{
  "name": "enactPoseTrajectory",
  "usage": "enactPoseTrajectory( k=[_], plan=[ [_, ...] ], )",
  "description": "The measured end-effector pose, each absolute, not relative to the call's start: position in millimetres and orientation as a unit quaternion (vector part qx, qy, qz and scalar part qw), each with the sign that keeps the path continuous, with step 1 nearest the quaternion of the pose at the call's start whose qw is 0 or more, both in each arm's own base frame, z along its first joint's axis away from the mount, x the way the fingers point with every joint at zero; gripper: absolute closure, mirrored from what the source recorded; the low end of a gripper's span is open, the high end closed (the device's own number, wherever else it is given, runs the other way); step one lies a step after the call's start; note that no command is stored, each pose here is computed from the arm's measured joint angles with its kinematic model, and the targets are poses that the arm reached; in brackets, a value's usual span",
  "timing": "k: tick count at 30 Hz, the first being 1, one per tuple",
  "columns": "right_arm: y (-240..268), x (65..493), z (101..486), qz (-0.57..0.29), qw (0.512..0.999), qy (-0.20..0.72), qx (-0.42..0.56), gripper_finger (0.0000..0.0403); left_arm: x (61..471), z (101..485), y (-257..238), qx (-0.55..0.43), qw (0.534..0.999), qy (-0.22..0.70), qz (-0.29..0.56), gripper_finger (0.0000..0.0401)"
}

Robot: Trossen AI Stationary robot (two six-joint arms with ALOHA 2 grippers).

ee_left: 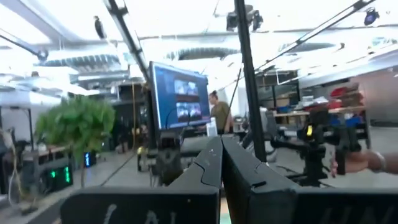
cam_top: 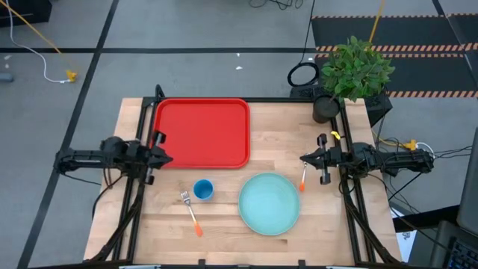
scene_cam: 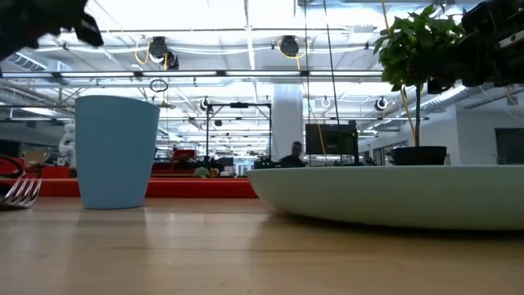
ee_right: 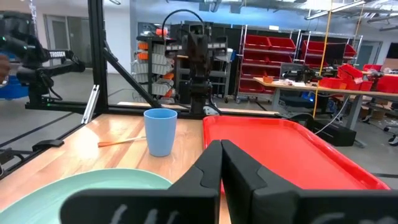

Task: Pick and place plate/cup/fork/spoon on tray
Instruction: Put the blue cup on the red serving tray

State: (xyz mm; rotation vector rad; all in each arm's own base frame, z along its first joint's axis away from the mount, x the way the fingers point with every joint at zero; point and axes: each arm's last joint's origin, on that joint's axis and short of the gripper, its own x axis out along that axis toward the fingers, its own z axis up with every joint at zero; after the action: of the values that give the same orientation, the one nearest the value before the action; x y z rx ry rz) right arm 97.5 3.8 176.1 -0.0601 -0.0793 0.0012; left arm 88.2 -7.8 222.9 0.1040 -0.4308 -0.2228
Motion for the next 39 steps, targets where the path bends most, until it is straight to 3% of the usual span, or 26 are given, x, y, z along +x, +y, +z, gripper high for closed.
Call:
enactPoseTrajectory(
  k=[6,20,28,33,39],
  plan=[
    [4,98,176,0.000,0.999,-0.039,-0.030,0.0403,87,279,-10,0.075,0.966,-0.222,-0.112,0.0399],
    [4,97,184,0.001,0.997,-0.082,-0.015,0.0403,125,407,-15,0.089,0.986,-0.054,-0.134,0.0399],
    [4,95,192,0.014,0.986,-0.120,0.114,0.0403,149,443,-20,0.103,0.983,0.076,-0.132,0.0399],
    [4,96,189,0.012,0.989,-0.096,0.110,0.0403,162,454,-26,0.103,0.975,0.135,-0.141,0.0398],
    [4,93,231,0.012,0.989,-0.095,0.112,0.0403,179,448,-35,0.098,0.964,0.185,-0.162,0.0398]
  ],
)
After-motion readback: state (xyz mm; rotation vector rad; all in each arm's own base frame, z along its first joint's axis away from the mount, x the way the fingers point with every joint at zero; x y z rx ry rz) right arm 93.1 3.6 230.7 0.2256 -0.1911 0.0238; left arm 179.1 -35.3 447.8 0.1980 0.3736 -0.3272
